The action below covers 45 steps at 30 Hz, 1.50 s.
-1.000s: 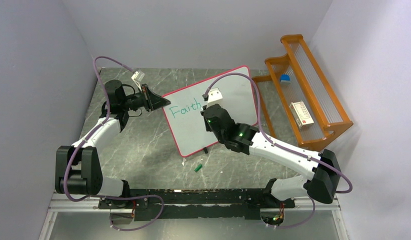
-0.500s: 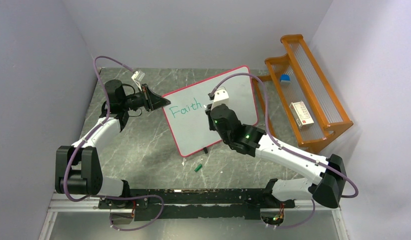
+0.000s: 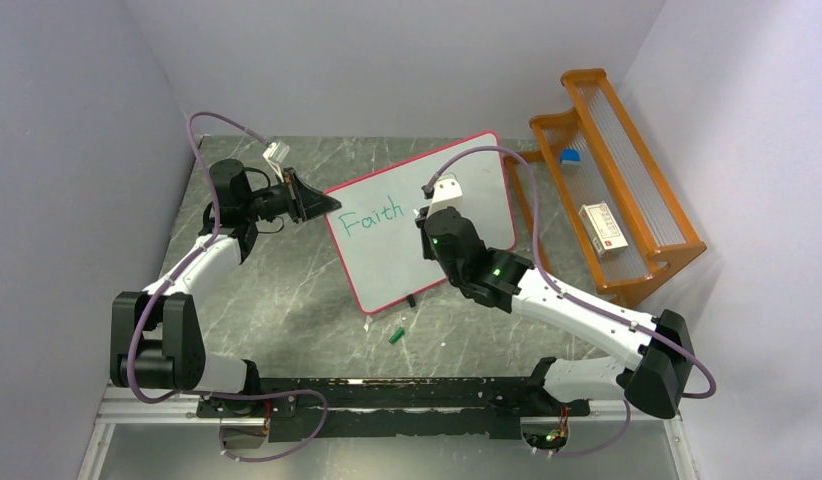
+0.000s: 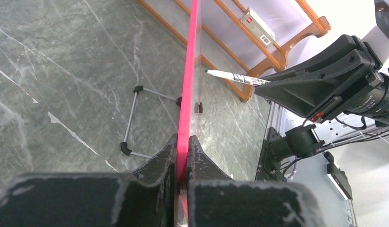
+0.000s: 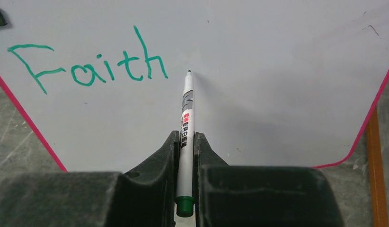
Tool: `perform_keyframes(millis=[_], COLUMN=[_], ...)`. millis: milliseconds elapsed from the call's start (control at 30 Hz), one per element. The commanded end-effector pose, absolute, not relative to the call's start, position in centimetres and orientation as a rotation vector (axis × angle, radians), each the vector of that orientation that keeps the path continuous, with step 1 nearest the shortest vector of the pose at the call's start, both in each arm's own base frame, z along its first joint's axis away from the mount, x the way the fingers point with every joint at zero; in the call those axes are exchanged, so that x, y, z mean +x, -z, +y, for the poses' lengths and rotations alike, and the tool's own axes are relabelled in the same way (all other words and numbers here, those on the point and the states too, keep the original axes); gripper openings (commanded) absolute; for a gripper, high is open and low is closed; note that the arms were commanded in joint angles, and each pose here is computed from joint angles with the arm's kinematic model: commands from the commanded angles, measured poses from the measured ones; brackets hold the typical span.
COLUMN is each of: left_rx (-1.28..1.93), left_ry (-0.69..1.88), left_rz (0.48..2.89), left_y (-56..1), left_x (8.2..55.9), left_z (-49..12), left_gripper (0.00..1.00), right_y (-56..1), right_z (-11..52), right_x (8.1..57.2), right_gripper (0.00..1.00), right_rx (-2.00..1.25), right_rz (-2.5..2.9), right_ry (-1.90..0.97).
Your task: Write a sentence on the whiteboard
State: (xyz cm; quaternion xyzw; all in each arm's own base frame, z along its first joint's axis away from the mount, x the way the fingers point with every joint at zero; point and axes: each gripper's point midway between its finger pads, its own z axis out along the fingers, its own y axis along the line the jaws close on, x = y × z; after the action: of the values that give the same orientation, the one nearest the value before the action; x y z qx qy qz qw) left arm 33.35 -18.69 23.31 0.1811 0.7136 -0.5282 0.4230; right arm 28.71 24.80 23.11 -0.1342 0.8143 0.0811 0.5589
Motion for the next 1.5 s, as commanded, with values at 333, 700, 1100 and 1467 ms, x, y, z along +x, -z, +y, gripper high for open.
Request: perform_keyframes(millis=[333,700,1100,1467], left_rx=[0.456,0.458,0.457,0.457], left_ry=[1.341,1.341,1.341,1.341], left_rz=[1.873,1.872,1.871,1.872], left_y=[-20.7,-20.8,-20.8,-20.8], left_x=[32.6,32.7,32.7,32.6], left_z=[-19.4,-19.4,-19.3,-19.4], left_gripper=[0.05,0.05,0.05,0.05], right_y=[-25.3,-25.5,-24.6,-24.1], right_z=[24.2,24.6,24.5,24.4], right_x=[30.4,31.2,31.6,31.3], right_gripper=[0.0,0.0,0.0,0.0], right_rx=[-0.261,-0.267,-0.275,-0.283], right_rz=[1.849,1.844,1.866,1.891], right_ry=[-0.2,-0.207,-0.198,-0.197])
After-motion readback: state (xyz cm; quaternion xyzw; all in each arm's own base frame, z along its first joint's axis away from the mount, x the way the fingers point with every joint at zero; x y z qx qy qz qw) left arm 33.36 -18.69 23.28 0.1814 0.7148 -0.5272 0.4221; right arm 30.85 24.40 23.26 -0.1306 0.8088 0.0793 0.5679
